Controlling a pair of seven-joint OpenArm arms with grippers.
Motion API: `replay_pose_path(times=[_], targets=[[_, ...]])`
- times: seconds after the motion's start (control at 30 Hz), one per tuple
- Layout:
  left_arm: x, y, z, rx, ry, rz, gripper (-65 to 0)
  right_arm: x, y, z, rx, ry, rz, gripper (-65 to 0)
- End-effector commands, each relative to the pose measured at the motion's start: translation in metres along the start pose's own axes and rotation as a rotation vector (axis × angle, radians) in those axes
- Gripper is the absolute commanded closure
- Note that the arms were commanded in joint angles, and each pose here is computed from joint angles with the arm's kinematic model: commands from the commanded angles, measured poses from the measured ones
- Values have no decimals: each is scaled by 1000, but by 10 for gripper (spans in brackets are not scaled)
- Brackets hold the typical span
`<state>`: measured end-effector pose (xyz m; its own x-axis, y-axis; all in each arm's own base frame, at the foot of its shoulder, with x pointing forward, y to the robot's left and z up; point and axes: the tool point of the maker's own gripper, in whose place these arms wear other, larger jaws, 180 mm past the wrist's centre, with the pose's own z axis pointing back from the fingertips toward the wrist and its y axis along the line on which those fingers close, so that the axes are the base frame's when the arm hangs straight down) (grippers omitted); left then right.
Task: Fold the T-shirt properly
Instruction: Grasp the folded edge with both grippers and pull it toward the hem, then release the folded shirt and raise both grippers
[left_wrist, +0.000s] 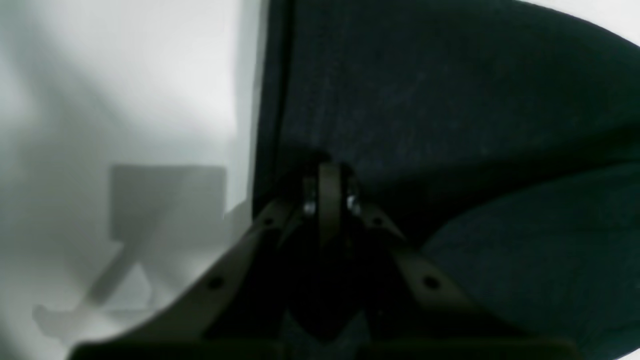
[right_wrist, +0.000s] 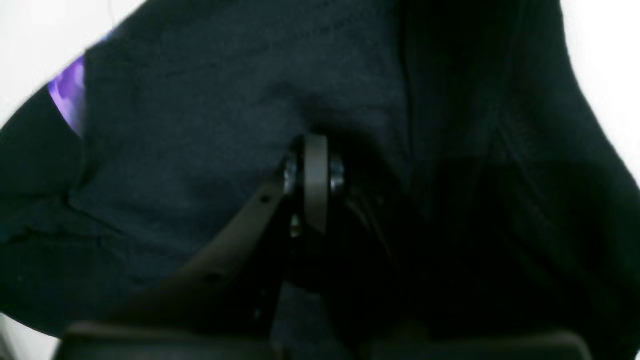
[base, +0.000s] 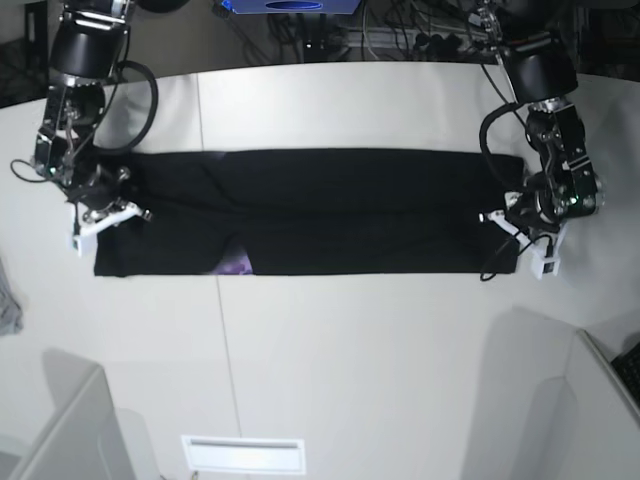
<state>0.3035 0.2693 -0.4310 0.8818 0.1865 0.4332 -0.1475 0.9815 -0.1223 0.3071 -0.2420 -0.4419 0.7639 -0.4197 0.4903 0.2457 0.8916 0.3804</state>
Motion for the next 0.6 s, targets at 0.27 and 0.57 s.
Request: replay_pose_path(times=[0.27, 0.57], targets=[[53, 4, 35, 27, -139, -3, 0, 56, 27, 22, 26, -141, 80, 0], [70, 10, 113, -165, -365, 181, 0, 75, 71, 71, 85, -303, 198, 0]])
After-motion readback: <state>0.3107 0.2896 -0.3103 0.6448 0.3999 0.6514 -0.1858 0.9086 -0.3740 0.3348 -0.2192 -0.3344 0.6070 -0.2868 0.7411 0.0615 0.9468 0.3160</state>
